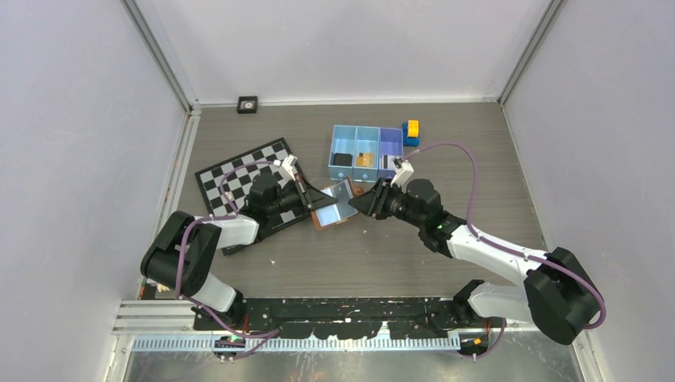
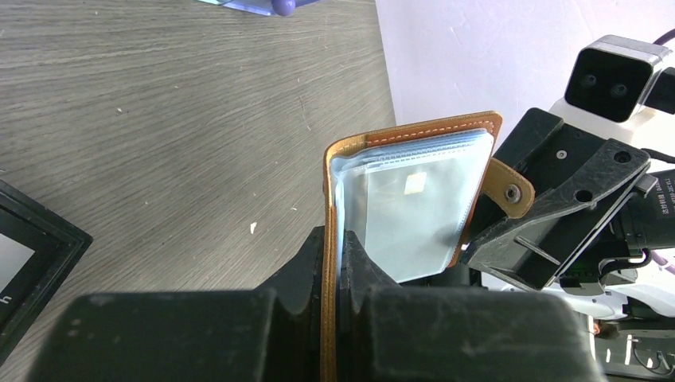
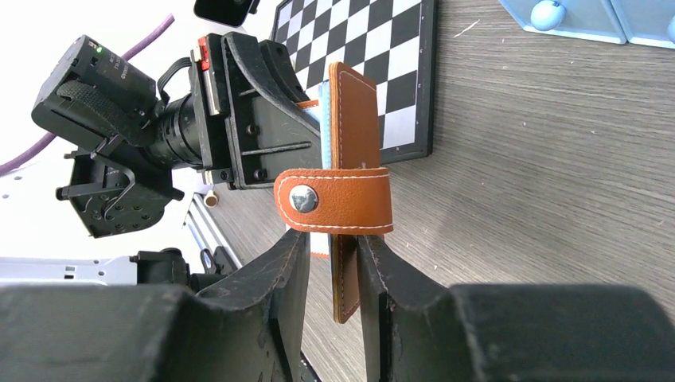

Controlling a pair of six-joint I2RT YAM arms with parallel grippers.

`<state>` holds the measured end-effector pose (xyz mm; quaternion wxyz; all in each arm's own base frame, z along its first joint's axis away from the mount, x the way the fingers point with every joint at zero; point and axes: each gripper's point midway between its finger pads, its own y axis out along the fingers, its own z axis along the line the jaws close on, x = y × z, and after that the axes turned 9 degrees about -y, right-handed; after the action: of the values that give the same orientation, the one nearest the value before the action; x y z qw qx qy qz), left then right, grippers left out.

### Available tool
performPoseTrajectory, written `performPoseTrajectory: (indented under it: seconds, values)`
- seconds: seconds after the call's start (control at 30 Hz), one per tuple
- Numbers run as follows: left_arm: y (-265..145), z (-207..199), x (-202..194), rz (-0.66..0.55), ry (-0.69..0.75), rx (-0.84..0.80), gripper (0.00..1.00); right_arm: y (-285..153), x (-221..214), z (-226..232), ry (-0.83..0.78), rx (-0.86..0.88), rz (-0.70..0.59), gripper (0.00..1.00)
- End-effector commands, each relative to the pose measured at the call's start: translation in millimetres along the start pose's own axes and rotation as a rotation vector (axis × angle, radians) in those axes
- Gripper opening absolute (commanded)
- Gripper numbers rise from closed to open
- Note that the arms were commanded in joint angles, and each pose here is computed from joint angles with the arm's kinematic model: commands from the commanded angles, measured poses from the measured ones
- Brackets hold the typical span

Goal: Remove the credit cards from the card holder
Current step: Remove the credit card from the card holder.

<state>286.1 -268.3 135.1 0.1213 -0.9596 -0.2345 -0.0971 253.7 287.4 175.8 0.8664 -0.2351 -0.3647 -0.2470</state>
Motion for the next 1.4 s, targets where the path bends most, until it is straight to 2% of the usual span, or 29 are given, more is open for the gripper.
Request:
performPoseTrajectory:
  seconds: [0.0, 0.37, 0.47, 0.87, 1.07, 1.17, 1.37]
  values:
    - [-2.0, -8.5, 5.5, -0.015, 0.04, -0.027, 0.0, -4.4, 21.6, 14.6, -0.013, 0.047, -0.077, 0.32]
    - [-1.2, -8.1, 5.1, -0.009, 0.038, -0.028, 0.0, -4.3, 20.5, 25.4, -0.018, 0.109, -0.067, 0.2]
    - [-0.9, -9.1, 5.2, -0.007, 0.039, -0.032, 0.0, -3.6, 20.0, 25.7, -0.017, 0.112, -0.063, 0.14]
    - [-0.8, -12.1, 4.1, 0.001, 0.036, -0.046, 0.0, -0.6, 15.8, 30.4, -0.018, 0.146, -0.036, 0.06]
    - [-1.7, -14.6, 4.4, -0.001, 0.04, -0.053, 0.0, 0.3, 15.0, -2.2, -0.049, -0.045, -0.021, 0.06]
    - [-1.7, -15.4, 4.8, -0.002, 0.043, -0.054, 0.0, 0.6, 13.7, -2.5, -0.053, -0.047, -0.012, 0.07]
    - [-1.8, -15.3, 4.3, 0.0, 0.041, -0.055, 0.0, 4.5, 8.8, 2.9, -0.05, -0.01, 0.016, 0.17]
